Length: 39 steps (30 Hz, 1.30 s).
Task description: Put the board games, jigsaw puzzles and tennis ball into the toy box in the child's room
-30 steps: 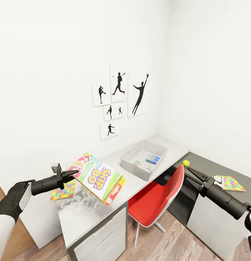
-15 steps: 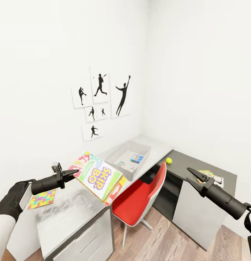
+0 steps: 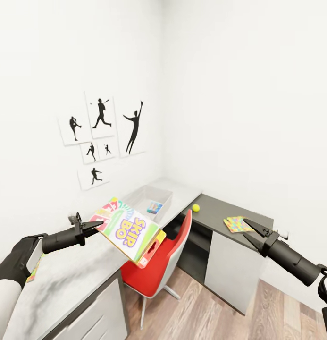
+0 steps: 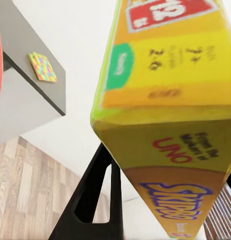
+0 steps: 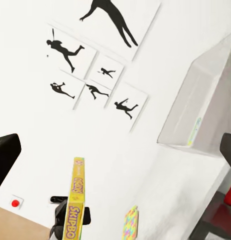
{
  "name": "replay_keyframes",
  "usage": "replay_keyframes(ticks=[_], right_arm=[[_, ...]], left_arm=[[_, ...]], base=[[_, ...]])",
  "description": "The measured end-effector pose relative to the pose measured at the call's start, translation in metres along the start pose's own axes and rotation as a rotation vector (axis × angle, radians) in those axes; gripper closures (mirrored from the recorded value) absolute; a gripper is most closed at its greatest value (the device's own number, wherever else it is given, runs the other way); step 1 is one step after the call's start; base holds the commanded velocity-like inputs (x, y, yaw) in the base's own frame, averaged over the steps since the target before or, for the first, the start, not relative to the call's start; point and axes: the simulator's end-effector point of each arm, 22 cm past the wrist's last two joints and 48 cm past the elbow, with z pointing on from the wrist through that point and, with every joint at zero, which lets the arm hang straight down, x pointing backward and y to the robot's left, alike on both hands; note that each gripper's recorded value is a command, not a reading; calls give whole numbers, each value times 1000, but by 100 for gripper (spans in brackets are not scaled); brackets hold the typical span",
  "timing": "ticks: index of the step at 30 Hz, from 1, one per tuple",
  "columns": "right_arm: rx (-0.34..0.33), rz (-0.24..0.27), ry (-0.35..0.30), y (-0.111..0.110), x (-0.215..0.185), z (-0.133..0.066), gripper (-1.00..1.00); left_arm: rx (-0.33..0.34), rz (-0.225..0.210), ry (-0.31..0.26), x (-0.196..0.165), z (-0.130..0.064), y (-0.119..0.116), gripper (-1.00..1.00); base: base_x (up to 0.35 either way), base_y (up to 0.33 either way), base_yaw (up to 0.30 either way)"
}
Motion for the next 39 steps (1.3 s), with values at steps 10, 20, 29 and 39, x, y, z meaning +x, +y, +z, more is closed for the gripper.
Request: replay_keyframes(ticks=[10,20,29,39], right_arm=[[-8,-4,0,5,0,0,-100],[-8,-4,0,5,0,0,-100],[-8,-4,5,5,2,1,-100],[-7,-4,8,5,3,2,-100]], left_arm=[[5,1,9,4,8,-2,100],[6,0,9,5,10,-3,100],[8,-1,8,5,10,-3,100],[6,-2,9,5,10,-2,100]], base=[[62,-222,-95],[139,-20,-2],[160,-153,0],[188,-179,218]])
